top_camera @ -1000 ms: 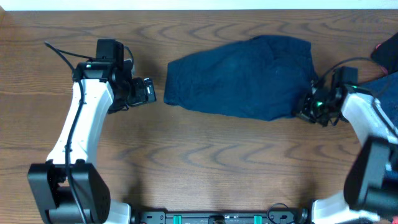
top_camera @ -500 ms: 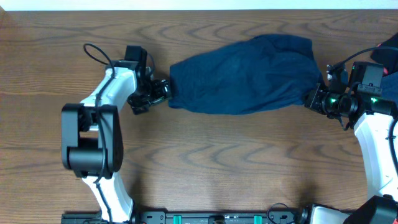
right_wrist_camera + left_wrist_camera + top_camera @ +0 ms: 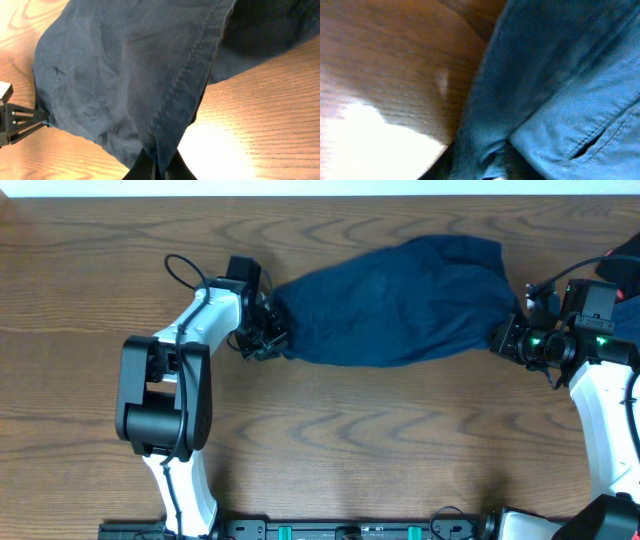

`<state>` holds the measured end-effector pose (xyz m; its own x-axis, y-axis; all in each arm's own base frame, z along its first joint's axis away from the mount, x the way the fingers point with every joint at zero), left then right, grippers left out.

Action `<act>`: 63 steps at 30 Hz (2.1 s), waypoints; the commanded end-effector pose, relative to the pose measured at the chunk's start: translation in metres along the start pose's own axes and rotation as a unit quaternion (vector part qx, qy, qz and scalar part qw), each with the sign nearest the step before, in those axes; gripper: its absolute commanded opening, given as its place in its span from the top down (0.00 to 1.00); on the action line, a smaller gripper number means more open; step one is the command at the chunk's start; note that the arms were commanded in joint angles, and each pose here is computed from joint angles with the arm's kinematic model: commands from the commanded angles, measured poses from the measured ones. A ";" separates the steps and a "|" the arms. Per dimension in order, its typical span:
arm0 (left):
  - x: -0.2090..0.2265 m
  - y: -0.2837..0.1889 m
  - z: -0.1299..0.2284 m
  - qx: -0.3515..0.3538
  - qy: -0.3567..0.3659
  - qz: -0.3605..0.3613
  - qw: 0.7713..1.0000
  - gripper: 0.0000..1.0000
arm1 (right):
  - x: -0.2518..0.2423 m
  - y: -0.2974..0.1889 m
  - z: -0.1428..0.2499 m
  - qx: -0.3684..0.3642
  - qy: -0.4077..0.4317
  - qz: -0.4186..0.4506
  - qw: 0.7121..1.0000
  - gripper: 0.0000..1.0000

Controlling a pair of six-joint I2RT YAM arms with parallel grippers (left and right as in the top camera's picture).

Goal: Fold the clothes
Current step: 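Grasp the left end of the shorts with the left gripper, then lift the shorts with both grippers and lay them flat, spread out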

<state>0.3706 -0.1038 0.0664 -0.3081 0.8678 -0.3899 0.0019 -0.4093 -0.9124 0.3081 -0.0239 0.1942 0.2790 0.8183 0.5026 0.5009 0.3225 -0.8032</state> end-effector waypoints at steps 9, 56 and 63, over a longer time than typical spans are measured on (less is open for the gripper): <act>0.020 -0.060 0.000 -0.059 0.018 -0.060 0.996 0.94 | 0.005 -0.008 -0.008 -0.025 -0.009 0.000 1.000 0.99; -0.016 -0.201 -0.048 -0.408 0.115 -0.102 0.900 0.83 | 0.127 0.052 -0.127 -0.142 -0.078 -0.105 0.981 0.57; 0.012 -0.235 -0.042 -0.395 0.105 -0.182 0.894 0.16 | 0.085 0.098 -0.119 -0.065 -0.057 -0.079 0.993 0.01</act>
<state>0.4102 -0.0056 0.2137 -0.2145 0.9753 -0.0521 0.5414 0.0743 -0.8375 0.4822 0.0308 0.1765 0.1326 0.8110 0.5699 0.6127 0.3849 -0.6903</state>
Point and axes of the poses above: each gripper's point midway between its finger pads, its own y axis out along the fingers, its own x axis along the line the jaws close on, z = x × y, the point moved 7 cm from there along -y, back along the fingers, and after that the axes turned 6 degrees about y, right-handed, at the moved point
